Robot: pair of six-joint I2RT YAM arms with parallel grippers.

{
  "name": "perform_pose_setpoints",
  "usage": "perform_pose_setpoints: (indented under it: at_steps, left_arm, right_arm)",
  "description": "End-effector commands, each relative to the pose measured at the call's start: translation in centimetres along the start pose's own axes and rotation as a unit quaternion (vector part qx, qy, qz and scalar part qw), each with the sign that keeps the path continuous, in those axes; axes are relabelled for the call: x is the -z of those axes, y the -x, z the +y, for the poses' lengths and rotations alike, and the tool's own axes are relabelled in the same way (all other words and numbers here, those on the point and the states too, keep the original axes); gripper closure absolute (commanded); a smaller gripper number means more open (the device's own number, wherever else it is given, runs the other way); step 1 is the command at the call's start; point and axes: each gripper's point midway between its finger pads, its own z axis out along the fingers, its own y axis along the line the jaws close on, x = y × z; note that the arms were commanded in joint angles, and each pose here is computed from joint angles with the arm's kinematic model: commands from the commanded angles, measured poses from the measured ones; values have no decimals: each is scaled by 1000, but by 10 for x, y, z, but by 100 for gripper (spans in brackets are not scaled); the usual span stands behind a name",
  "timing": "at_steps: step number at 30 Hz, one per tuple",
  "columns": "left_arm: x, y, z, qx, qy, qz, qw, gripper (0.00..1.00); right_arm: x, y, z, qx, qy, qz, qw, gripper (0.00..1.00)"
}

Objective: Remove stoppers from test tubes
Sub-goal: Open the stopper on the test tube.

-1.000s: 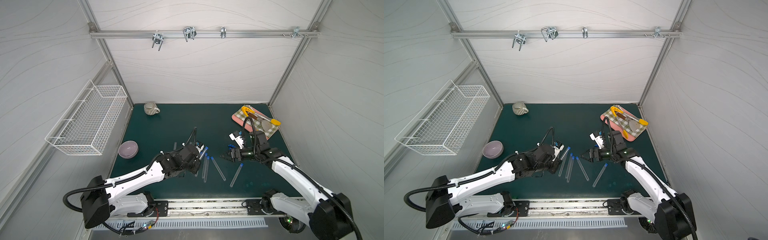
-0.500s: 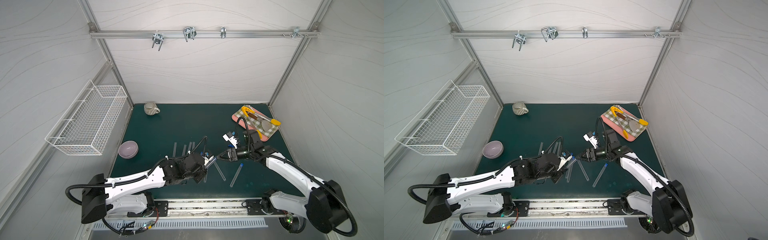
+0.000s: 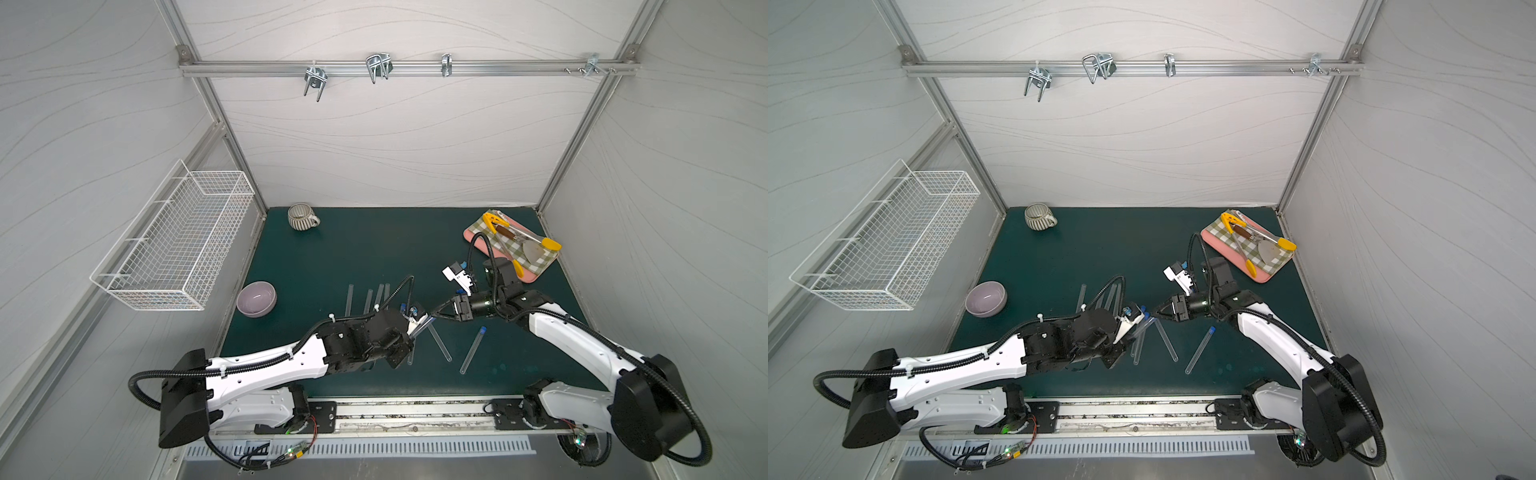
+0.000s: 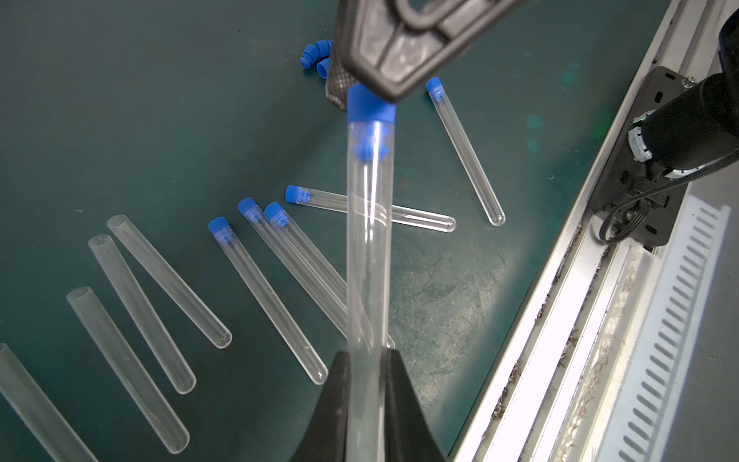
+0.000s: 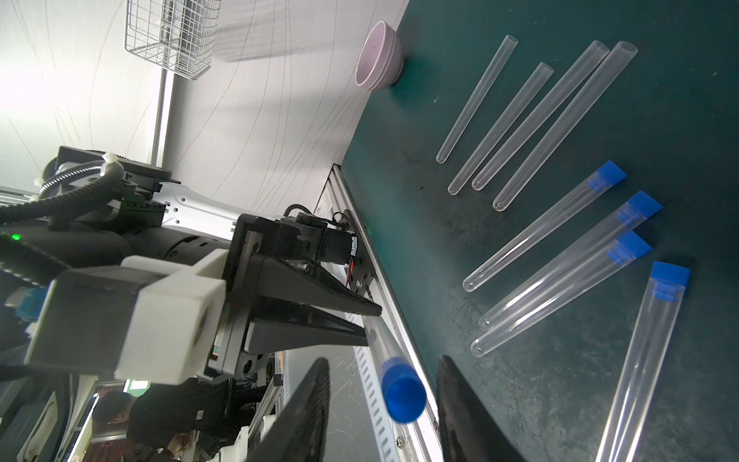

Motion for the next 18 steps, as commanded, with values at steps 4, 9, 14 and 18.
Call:
perform_pose_setpoints:
  at_steps: [4, 9, 14, 18]
  left_arm:
    - [8, 17, 1, -2, 4, -40, 999, 96]
    - [8, 17, 1, -1, 5, -42, 999, 96]
    - [8, 17, 2, 0, 8, -43, 999, 97]
    - [7, 16, 3, 1, 10, -41, 999, 97]
  right_arm:
    - [-4, 3, 5, 13, 14, 6, 1000, 67]
    - [-5, 2, 6, 16, 16, 10, 1000, 71]
    - [-6, 1, 6, 17, 15, 11, 1000, 77]
    - [-6, 2, 5, 16, 14, 12, 1000, 82]
